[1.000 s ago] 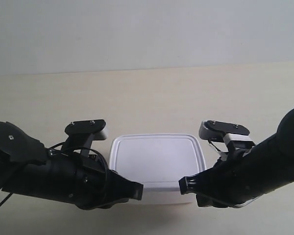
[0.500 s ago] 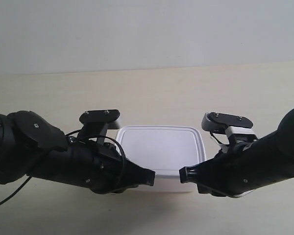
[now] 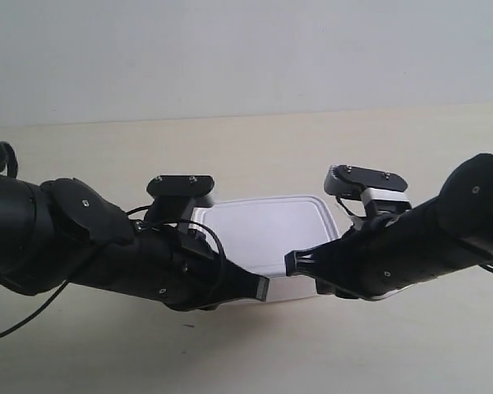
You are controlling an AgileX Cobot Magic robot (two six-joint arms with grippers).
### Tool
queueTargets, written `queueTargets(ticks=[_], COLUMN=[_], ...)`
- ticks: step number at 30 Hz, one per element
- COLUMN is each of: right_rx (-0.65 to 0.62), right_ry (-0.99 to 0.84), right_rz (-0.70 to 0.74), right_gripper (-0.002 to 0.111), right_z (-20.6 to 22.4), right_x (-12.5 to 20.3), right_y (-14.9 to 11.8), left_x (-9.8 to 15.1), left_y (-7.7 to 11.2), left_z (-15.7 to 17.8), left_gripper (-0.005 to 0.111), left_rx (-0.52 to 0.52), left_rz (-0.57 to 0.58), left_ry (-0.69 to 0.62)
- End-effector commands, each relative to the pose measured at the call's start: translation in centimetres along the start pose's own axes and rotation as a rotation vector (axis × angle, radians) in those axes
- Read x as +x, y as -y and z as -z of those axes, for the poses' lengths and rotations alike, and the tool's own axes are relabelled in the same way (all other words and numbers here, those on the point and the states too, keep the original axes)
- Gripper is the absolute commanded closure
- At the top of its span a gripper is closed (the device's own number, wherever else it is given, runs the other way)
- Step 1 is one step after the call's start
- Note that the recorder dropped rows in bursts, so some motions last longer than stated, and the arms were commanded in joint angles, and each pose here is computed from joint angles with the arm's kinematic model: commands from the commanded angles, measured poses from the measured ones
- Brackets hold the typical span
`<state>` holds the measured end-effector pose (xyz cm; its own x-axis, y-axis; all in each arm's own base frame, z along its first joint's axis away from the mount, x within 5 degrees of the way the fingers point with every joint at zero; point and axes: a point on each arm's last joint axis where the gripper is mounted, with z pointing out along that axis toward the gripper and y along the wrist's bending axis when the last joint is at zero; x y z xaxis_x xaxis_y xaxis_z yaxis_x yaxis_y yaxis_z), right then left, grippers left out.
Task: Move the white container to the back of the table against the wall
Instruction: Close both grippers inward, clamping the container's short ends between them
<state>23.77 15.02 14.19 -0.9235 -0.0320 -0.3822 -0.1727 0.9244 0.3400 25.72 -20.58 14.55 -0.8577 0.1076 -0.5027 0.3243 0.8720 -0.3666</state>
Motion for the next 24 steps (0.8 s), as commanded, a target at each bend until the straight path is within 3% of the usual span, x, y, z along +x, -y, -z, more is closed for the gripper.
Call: queueTargets(ticks=[1,15,24], right_rx=[0.003,0.009,0.022], right_ry=[-0.005,0.036,0.052], right_rz=[0.015,0.043,0.004], right_gripper=[0.108,0.108,0.108], right_z=[-1.0,-2.6,-3.5], right_x=[-0.8,-3.1,-5.1], right_y=[-0.3,-0.8,0.2], left_x=[-0.3,-3.7,-4.4], left_y=[-0.2,-1.2,-2.7], left_z=[-0.2,-1.4,-1.7], left_gripper=[0.107,0.107,0.107], left_rx=[-0.037,-0.07,-0.101], left_rz=[-0.027,-0.064,-0.057], left_ry=[0.031,0.102,0.11])
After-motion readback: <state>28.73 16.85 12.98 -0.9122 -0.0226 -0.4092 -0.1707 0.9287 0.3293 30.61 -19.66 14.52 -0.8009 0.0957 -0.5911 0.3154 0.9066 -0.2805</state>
